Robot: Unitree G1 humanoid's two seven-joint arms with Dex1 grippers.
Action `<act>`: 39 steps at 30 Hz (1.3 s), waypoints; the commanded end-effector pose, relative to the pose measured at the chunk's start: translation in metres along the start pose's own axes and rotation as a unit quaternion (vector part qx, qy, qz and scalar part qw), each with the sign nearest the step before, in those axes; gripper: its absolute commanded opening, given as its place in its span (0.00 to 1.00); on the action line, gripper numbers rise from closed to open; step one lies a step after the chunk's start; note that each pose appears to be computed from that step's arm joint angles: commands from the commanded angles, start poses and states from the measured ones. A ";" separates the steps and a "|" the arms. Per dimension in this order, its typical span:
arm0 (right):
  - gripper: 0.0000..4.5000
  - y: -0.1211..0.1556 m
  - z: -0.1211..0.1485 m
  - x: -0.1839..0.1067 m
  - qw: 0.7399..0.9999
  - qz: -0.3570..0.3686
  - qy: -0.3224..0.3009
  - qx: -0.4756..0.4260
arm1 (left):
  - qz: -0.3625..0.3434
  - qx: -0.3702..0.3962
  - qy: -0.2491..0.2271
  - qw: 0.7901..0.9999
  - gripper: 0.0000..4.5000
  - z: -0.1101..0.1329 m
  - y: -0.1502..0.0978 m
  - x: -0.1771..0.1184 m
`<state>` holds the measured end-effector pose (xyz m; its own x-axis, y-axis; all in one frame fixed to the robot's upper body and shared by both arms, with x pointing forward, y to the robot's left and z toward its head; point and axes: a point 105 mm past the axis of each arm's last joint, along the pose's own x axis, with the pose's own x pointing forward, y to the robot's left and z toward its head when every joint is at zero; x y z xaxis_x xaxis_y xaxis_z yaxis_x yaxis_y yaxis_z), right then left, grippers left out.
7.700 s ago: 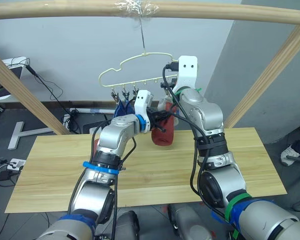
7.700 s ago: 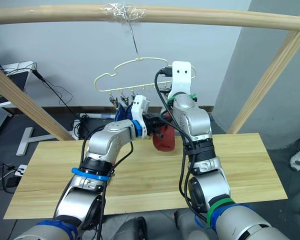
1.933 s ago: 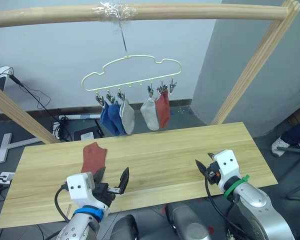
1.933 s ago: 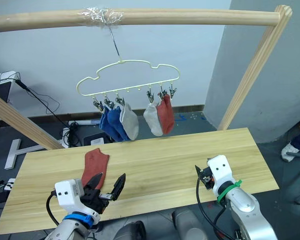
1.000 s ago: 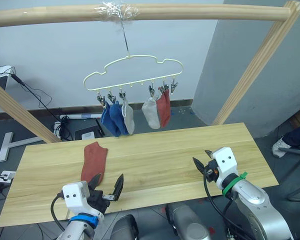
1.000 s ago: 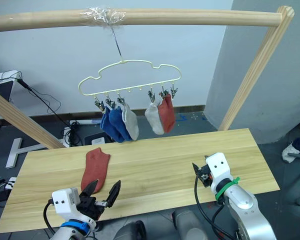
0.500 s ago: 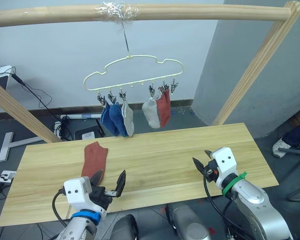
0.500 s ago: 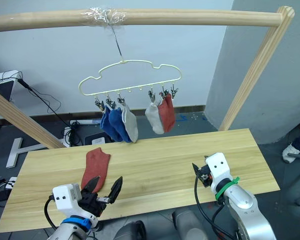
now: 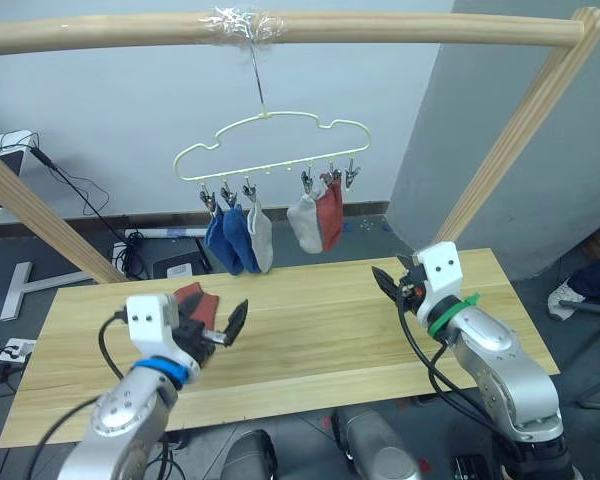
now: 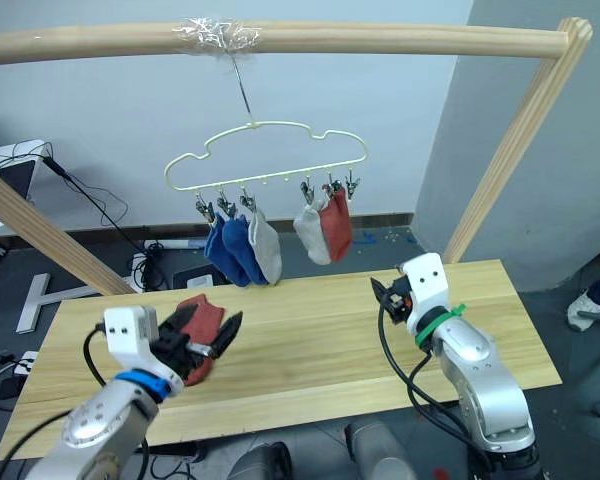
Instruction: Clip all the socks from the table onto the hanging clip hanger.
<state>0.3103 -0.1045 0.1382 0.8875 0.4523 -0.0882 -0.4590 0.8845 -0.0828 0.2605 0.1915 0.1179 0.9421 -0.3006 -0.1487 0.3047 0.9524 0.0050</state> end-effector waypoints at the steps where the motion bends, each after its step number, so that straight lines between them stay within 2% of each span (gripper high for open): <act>1: 0.62 0.002 0.023 0.004 1.000 -0.008 -0.029 0.003 | -0.042 0.010 -0.020 0.999 0.97 0.020 -0.001 0.006; 8: 0.62 0.004 0.049 0.025 0.998 -0.032 -0.037 0.038 | -0.130 0.045 -0.046 0.989 0.97 0.055 -0.008 0.025; 15: 0.62 -0.004 0.063 0.042 0.994 -0.070 -0.031 0.075 | -0.159 0.066 -0.063 0.983 0.97 0.074 -0.007 0.034; 29: 0.62 -0.016 0.079 0.076 0.987 -0.116 -0.043 0.099 | -0.186 0.090 -0.069 0.976 0.97 0.087 -0.007 0.035; 39: 0.62 -0.010 0.085 0.092 0.987 -0.105 -0.050 0.109 | -0.172 0.088 -0.069 0.979 0.97 0.087 -0.004 0.032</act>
<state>0.3995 -0.0653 0.1989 0.9670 0.2490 -0.0541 -0.2411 0.9627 0.1229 0.3058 0.1724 0.1873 0.7832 -0.6178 -0.0700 0.6214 0.7740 0.1217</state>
